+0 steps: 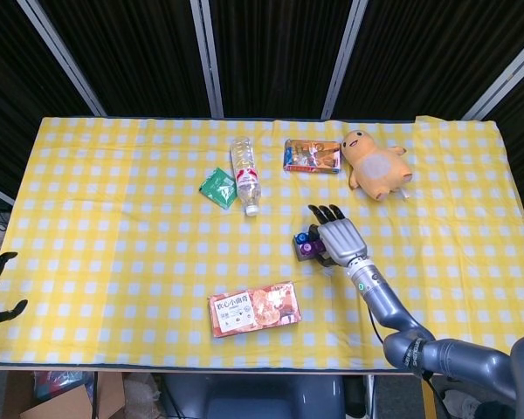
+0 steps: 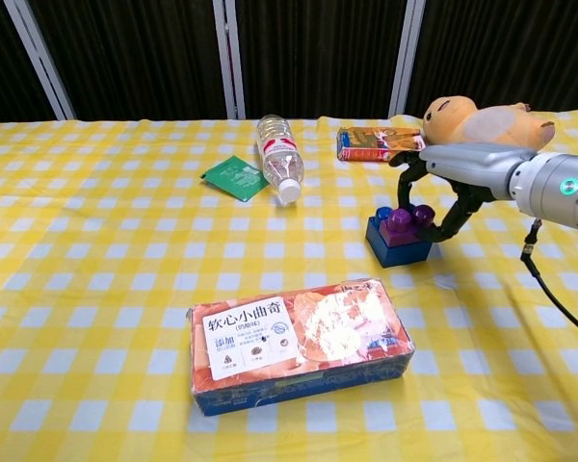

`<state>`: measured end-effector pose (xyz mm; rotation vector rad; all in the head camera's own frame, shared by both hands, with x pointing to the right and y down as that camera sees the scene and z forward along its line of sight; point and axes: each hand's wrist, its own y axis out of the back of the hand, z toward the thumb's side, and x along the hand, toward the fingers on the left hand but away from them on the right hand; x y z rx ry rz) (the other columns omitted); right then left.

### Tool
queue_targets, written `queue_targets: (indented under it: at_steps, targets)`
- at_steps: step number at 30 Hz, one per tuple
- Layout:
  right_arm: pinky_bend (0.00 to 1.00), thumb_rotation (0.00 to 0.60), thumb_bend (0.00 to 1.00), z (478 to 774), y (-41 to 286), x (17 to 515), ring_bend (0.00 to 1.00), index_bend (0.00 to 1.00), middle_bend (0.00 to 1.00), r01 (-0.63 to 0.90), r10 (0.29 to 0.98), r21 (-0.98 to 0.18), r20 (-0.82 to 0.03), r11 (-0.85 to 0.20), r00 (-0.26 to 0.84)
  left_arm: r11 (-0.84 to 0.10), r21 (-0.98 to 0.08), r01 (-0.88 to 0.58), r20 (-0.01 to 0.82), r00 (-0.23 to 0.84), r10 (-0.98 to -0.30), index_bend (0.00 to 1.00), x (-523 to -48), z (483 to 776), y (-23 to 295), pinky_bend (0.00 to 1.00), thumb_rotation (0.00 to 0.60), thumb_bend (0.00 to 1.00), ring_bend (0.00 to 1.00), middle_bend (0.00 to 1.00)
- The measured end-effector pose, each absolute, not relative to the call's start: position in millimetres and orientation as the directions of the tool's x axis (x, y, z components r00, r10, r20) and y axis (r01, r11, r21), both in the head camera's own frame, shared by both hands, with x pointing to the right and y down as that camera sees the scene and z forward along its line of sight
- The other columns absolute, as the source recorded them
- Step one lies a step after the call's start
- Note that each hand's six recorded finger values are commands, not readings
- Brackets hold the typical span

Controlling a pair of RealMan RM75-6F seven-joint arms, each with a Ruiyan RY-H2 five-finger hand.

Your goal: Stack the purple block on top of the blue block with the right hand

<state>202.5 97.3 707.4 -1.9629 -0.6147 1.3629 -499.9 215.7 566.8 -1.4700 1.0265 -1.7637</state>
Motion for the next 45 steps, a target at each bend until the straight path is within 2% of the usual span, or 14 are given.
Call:
queue_targets:
  at_steps: [7, 13, 24, 31, 37, 41, 45]
  targets:
    - [0.0, 0.6, 0.44, 710, 99, 204, 0.0, 0.5, 0.0, 0.011, 0.696, -0.738, -0.631, -0.675, 0.344, -0.507, -0.862, -0.021, 0.501, -0.193, -0.843, 0.19, -500, 566, 216, 0.1, 0.6, 0.24, 0.0, 0.0]
    - [0.0, 0.6, 0.44, 709, 100, 202, 0.0, 0.43, 0.0, 0.014, 0.697, -0.742, -0.622, -0.67, 0.356, -0.508, -0.861, -0.022, 0.502, -0.194, -0.843, 0.19, -501, 567, 216, 0.1, 0.6, 0.24, 0.0, 0.0]
    - [0.0, 0.6, 0.44, 692, 97, 194, 0.0, 0.06, 0.0, 0.068, 0.715, -0.758, -0.576, -0.649, 0.397, -0.508, -0.861, -0.022, 0.502, -0.195, -0.843, 0.19, -501, 566, 216, 0.1, 0.6, 0.24, 0.0, 0.0]
    - [0.0, 0.6, 0.43, 671, 92, 203, 0.0, 0.04, 0.0, 0.085, 0.737, -0.779, -0.544, -0.621, 0.402, -0.503, -0.864, -0.023, 0.496, -0.202, -0.844, 0.19, -503, 565, 215, 0.1, 0.6, 0.24, 0.0, 0.0]
    - [0.0, 0.6, 0.33, 636, 97, 229, 0.0, 0.04, 0.0, 0.062, 0.761, -0.804, -0.531, -0.592, 0.373, -0.498, -0.867, -0.03, 0.493, -0.205, -0.845, 0.19, -505, 564, 215, 0.1, 0.6, 0.24, 0.0, 0.0]
    - [0.0, 0.6, 0.32, 611, 113, 268, 0.0, 0.04, 0.0, 0.061, 0.799, -0.824, -0.524, -0.563, 0.296, -0.503, -0.864, -0.03, 0.498, -0.196, -0.845, 0.19, -501, 564, 217, 0.1, 0.6, 0.24, 0.0, 0.0]
    - [0.0, 0.6, 0.32, 605, 145, 314, 0.0, 0.04, 0.0, 0.077, 0.826, -0.832, -0.527, -0.55, 0.201, -0.503, -0.864, -0.028, 0.5, -0.176, -0.848, 0.19, -495, 563, 218, 0.1, 0.6, 0.24, 0.0, 0.0]
